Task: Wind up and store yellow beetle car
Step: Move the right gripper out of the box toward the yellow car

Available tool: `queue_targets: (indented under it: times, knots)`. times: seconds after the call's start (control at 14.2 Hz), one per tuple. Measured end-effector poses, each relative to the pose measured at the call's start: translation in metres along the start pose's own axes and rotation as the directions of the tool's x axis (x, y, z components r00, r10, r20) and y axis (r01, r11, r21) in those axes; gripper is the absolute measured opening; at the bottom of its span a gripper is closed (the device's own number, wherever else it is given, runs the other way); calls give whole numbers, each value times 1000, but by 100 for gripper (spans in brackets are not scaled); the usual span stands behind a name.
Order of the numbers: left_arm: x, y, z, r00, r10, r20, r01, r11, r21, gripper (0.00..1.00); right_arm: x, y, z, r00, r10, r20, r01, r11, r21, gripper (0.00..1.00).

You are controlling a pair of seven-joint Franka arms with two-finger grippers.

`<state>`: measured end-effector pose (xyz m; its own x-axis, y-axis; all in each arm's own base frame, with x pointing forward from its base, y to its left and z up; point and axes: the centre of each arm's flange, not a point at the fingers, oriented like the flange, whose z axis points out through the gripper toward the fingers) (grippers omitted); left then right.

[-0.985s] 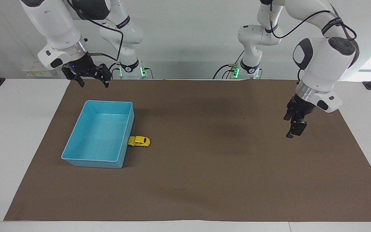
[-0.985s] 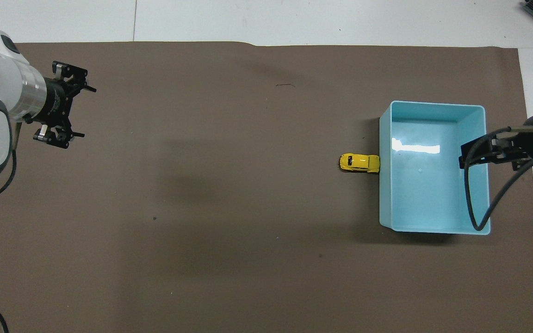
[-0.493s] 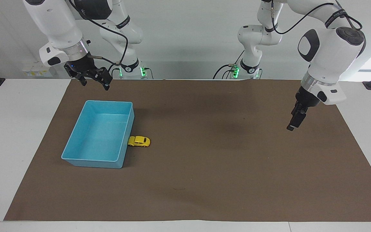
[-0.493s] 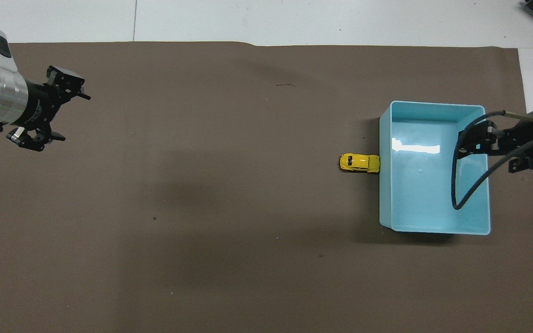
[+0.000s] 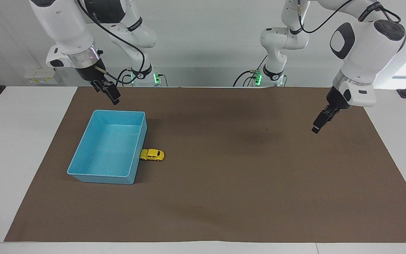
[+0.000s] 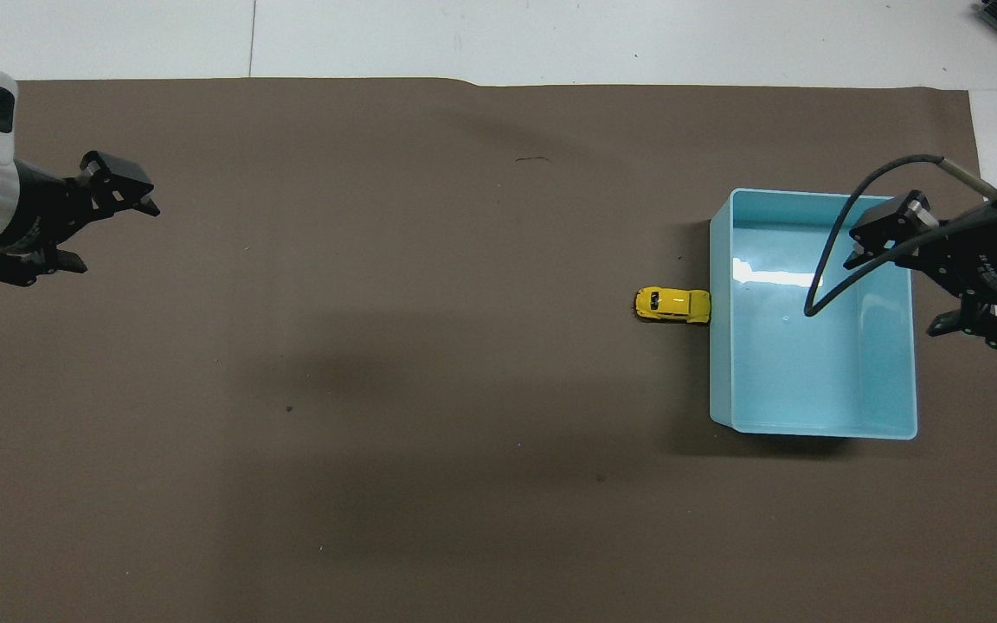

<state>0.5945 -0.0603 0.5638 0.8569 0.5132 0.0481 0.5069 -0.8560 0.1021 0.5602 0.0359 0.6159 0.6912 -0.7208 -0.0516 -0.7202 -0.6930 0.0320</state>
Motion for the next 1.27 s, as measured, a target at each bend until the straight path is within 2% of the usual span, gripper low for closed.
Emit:
queue_targets:
  times: [0.21, 0.42, 0.56, 0.7, 0.99, 1.27]
  knots:
    - [3, -10, -1, 983, 182, 17, -182, 983, 9, 100, -14, -15, 11, 984, 179, -10, -179, 984, -4, 100]
    - [5, -17, 0, 911, 412, 39, -412, 911, 9, 100, -35, -40, 29, 953, 298, -54, -298, 954, -3, 100]
    - [8, -24, -1, 865, 499, 46, -500, 866, 6, 100, -39, -49, 43, 927, 365, -80, -367, 930, -2, 100]
    - [7, -26, -9, 847, 530, 34, -530, 848, 4, 100, -35, -58, 59, 897, 430, -100, -432, 902, 1, 100]
    - [-12, -28, -42, 835, 549, 25, -549, 836, -1, 100, -31, -83, 94, 800, 592, -99, -592, 805, 39, 100]
    - [-31, -32, -76, 825, 564, 36, -564, 825, -1, 100, -39, -98, 136, 753, 653, -86, -649, 758, 70, 100]
